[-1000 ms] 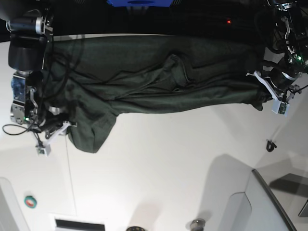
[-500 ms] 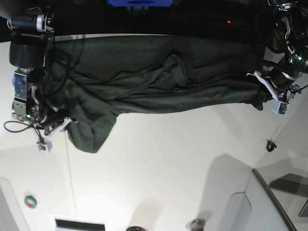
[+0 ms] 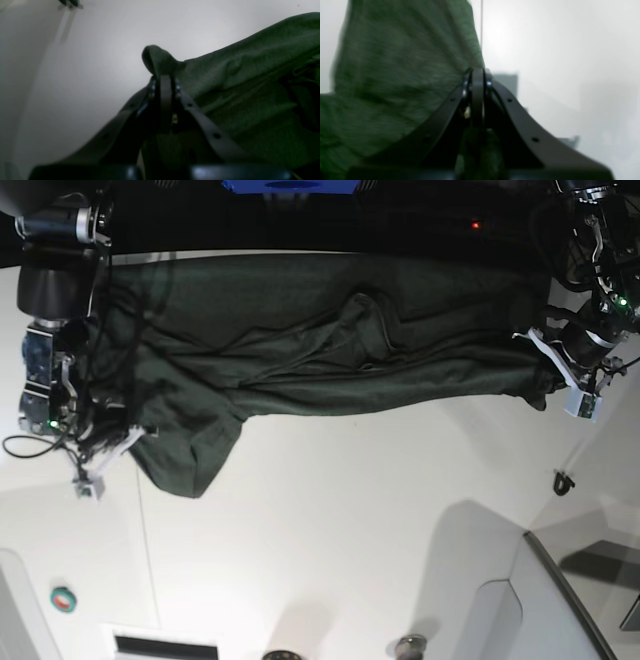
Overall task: Layout the t-shirt on the table in an organized manner, then fold the t-shirt properly
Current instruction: 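Lay the folded hem down along the collar edge with both grippers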
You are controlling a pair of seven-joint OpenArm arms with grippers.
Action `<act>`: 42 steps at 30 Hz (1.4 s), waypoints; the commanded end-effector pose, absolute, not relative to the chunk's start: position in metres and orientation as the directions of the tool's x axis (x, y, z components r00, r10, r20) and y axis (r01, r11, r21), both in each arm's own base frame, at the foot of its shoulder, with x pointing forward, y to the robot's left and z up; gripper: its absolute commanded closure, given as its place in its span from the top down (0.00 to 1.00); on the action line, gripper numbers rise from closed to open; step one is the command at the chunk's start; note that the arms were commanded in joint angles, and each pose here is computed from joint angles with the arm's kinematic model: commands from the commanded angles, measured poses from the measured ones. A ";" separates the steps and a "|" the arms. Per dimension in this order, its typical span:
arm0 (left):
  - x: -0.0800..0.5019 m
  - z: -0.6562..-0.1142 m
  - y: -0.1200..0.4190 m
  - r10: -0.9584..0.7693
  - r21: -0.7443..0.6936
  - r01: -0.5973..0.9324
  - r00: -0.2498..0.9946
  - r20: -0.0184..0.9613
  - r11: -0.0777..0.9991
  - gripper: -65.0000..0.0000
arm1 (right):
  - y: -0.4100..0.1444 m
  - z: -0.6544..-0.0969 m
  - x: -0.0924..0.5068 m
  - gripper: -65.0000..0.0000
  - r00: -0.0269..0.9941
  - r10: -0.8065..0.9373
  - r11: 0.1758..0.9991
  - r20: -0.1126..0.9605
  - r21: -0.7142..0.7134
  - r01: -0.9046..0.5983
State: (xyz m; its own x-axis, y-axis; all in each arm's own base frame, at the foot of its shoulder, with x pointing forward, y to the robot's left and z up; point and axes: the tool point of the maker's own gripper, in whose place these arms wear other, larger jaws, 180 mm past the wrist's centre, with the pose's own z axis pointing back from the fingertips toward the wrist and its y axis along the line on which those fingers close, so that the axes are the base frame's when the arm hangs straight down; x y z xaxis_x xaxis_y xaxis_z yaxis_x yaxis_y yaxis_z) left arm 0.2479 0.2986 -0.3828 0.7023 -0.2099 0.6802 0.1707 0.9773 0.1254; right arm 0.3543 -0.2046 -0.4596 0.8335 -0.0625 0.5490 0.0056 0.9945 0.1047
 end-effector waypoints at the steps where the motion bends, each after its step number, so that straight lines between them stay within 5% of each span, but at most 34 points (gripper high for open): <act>1: 0.256 -0.370 0.302 -0.226 0.147 0.173 0.671 0.707 0.974 0.00 | -0.212 -0.433 0.372 0.01 0.779 -0.054 0.996 0.625 0.087 -0.001; 24: 0.273 -0.337 0.314 -0.324 0.245 0.212 0.616 0.718 0.946 0.00 | -0.189 -0.369 0.241 0.01 0.775 0.084 0.996 0.627 -0.043 -0.073; 42: 0.256 -0.362 0.288 -0.389 0.223 0.327 0.645 0.658 0.918 0.00 | -0.138 -0.407 0.155 0.01 0.880 -0.038 0.964 0.474 0.249 -0.093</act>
